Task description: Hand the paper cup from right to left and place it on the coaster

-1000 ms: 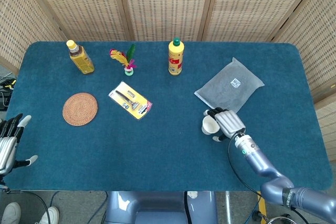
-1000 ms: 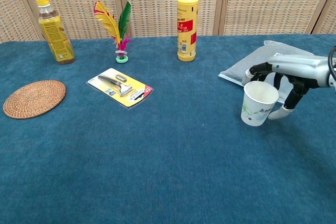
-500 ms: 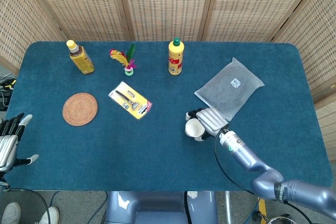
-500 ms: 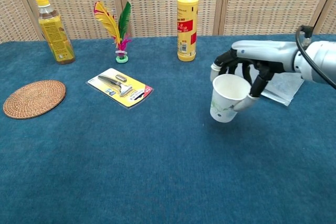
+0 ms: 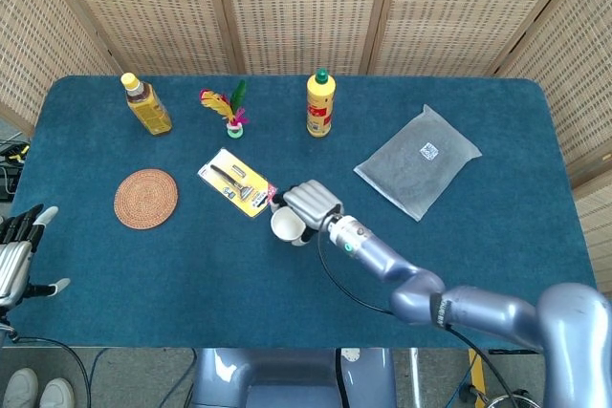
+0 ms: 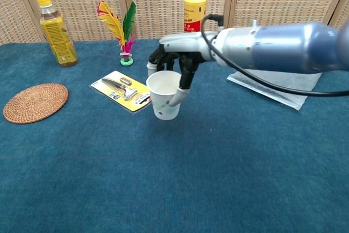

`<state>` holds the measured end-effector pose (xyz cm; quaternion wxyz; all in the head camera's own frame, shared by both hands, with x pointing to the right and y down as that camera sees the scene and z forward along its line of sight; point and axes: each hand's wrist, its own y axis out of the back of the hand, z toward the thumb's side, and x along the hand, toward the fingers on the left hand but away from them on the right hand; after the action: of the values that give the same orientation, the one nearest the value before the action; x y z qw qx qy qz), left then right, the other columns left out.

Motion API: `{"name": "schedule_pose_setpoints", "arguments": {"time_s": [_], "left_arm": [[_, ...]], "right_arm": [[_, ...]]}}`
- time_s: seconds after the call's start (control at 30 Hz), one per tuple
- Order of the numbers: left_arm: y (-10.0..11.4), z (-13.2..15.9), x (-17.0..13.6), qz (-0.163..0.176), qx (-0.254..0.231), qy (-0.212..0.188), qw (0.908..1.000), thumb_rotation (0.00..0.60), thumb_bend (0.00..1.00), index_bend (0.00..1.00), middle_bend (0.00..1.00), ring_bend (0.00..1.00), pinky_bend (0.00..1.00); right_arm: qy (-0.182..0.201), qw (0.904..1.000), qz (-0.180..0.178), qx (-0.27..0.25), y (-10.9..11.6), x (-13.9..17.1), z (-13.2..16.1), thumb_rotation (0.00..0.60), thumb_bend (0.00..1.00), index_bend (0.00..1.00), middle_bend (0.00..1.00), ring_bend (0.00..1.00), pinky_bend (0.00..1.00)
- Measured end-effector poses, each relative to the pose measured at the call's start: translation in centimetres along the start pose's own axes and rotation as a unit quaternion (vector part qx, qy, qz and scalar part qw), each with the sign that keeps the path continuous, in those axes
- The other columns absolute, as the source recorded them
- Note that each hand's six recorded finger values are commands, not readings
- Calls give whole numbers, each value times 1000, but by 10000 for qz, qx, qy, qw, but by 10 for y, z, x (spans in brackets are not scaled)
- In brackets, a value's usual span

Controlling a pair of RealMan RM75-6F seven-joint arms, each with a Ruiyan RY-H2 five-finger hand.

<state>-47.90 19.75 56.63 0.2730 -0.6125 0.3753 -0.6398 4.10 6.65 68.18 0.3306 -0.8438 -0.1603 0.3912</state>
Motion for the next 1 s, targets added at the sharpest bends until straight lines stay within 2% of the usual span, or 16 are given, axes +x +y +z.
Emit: {"name": "schedule_pose_setpoints", "arguments": {"time_s": [0.2,0.33,0.37,0.43,0.5,0.53,0.67,0.83,0.93,1.0], "left_arm": [[-2,-4,4,-77,-36,70,9999,600,0,0,0,0,0],[-2,-5,6,-104,-53,81,9999,600,0,0,0,0,0],[-3,-5,6,-109,-54,80,9999,600,0,0,0,0,0],[-3,-6,7,-122,-55,80,9999,600,0,0,0,0,0],[-3,-6,7,-138,-52,81,9999,600,0,0,0,0,0],[-4,-6,7,-140,-54,81,9999,600,0,0,0,0,0],[-4,-5,7,-146,-30,60,9999,600,0,0,0,0,0],[-4,-2,6,-114,5,37,9999,600,0,0,0,0,0],[-5,0,5,-90,39,-8,10000,600,0,0,0,0,0],[-5,3,5,-74,71,-57,9999,600,0,0,0,0,0]], "right_arm": [[-5,9998,177,-76,-17,-43,28,600,73,370,400,372,528],[-26,9995,268,-193,-26,-52,36,600,49,338,379,351,507],[-27,9994,273,-221,-27,-52,36,600,35,301,345,312,462],[-46,9992,281,-265,-29,-53,35,600,1,143,144,108,222],[-60,9991,313,-296,-30,-52,33,600,0,56,18,6,66],[-49,9990,319,-324,-30,-51,33,600,0,34,0,0,29],[86,9989,199,-413,-22,-42,39,600,0,20,0,0,9],[286,9986,-40,-443,1,-20,44,600,0,19,0,0,9],[287,9989,-219,-307,18,1,35,600,0,21,0,0,7],[182,9991,-385,-83,31,19,19,600,0,25,0,0,3]]}}
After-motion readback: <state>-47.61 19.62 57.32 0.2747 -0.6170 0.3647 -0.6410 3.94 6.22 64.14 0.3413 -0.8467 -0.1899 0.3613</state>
